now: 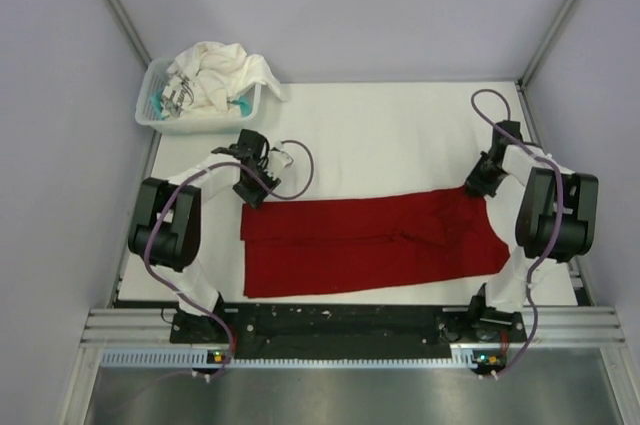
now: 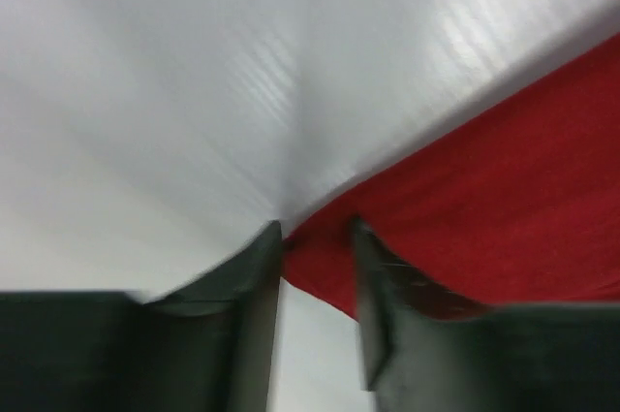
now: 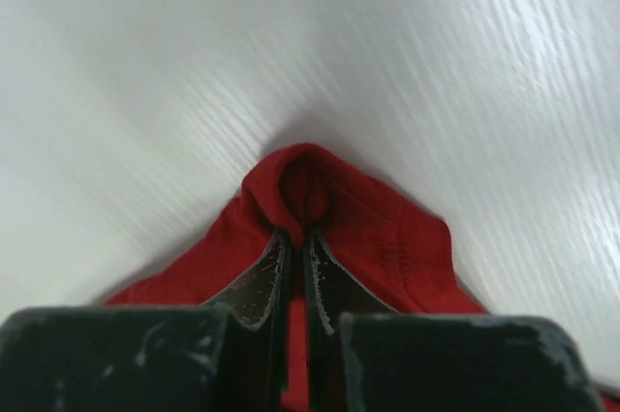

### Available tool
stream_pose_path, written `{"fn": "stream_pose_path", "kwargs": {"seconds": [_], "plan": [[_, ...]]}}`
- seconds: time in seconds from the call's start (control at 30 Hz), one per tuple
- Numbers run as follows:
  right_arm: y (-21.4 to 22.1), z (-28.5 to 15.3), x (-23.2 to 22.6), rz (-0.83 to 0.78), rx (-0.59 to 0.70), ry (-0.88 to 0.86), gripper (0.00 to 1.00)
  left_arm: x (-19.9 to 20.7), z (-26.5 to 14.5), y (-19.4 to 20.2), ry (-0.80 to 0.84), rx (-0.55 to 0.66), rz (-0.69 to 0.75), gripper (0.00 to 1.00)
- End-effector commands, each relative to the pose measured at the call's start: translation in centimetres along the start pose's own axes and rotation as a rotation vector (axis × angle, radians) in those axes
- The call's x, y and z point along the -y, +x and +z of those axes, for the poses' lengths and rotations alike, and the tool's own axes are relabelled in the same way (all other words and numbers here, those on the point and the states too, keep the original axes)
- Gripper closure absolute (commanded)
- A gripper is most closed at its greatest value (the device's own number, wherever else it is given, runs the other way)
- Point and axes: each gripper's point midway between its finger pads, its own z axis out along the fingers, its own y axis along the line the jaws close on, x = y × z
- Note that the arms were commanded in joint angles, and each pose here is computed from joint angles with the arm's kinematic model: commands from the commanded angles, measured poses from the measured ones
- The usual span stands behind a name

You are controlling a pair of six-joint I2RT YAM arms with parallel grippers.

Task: Fold and stack the t-shirts
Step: Fold the other side of the tshirt into a rectangle

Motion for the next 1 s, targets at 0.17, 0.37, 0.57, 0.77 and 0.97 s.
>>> {"fn": "stream_pose_path", "kwargs": {"seconds": [0.17,0.37,0.57,0.77,0.97], "plan": [[-4.9,0.7,-6.3,-0.055,0.069,-0.144,1.0,-3.3,2.1,3.0,-0.075,-0.07,-0.029,1.0],[-3.2,1.0,-9.5,-0.136,0.009,-0.225,0.93,-11.1,1.1,3.2,-0.325,-0.095,-0.107,1.0],[-2.1,-1.5,-9.8,-0.187,0.037,-0.228,0.66,-11.9,0.0,0.8,-0.304,-0.034,-0.073,0.61],[-2.5,-5.9,-7.2,-0.243,0.161,-0.096,0.59,-10.5,-4.3,-3.6,-0.334,0.069,-0.041,0.41],[2.9,-6.6,-9.7,-0.361,0.1,-0.165,0.67,0.4,-8.1,-11.9,-0.204,0.283,0.209,0.41]]}}
